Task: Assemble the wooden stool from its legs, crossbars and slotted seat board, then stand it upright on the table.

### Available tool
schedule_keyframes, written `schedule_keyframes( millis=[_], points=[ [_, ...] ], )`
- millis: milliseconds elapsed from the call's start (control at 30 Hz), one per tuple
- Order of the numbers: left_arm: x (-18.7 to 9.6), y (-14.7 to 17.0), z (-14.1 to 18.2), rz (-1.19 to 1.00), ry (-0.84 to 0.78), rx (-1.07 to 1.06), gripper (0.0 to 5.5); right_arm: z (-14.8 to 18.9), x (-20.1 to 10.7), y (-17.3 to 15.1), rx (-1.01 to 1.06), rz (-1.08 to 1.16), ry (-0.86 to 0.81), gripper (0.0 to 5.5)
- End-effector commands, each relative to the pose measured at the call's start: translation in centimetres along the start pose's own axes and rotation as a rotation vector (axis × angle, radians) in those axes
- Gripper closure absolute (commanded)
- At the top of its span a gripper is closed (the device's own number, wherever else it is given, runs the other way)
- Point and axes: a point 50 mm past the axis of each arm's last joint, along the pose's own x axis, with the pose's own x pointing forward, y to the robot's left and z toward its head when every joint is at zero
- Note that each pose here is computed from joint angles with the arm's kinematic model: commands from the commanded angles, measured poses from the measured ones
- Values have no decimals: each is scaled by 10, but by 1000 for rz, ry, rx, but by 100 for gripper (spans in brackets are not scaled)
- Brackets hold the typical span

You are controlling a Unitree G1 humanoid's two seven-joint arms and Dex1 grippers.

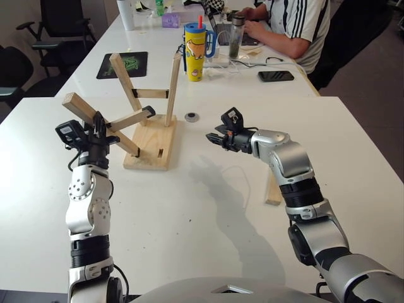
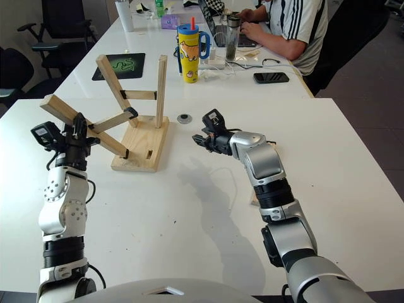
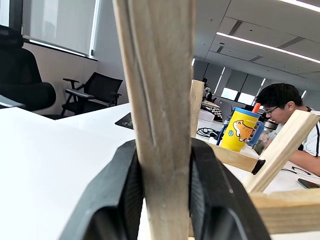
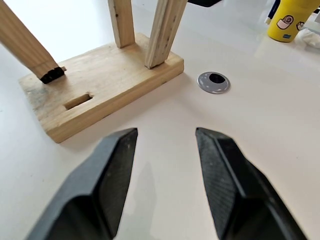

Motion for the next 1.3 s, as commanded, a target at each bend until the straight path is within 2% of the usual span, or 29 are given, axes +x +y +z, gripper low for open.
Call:
schedule_keyframes(
  millis=[33, 500, 700, 967, 1300],
  points=[
    [7, 11, -11, 6, 127, -40, 448, -2, -2, -1, 8, -18, -7, 335],
    [16, 25, -9, -22, 161, -207, 448, -6, -5, 0, 45, -21, -32, 335],
    [17, 19, -1, -59, 105, -209, 448, 7, -18, -1, 72, -144, -315, 335],
    [17, 18, 5, -48, 60, -216, 448, -25, -32, -6, 88, -364, -388, 335],
    [15, 21, 11, -32, 39, -225, 448, -50, -31, 1, 32, -414, -333, 335]
  ],
)
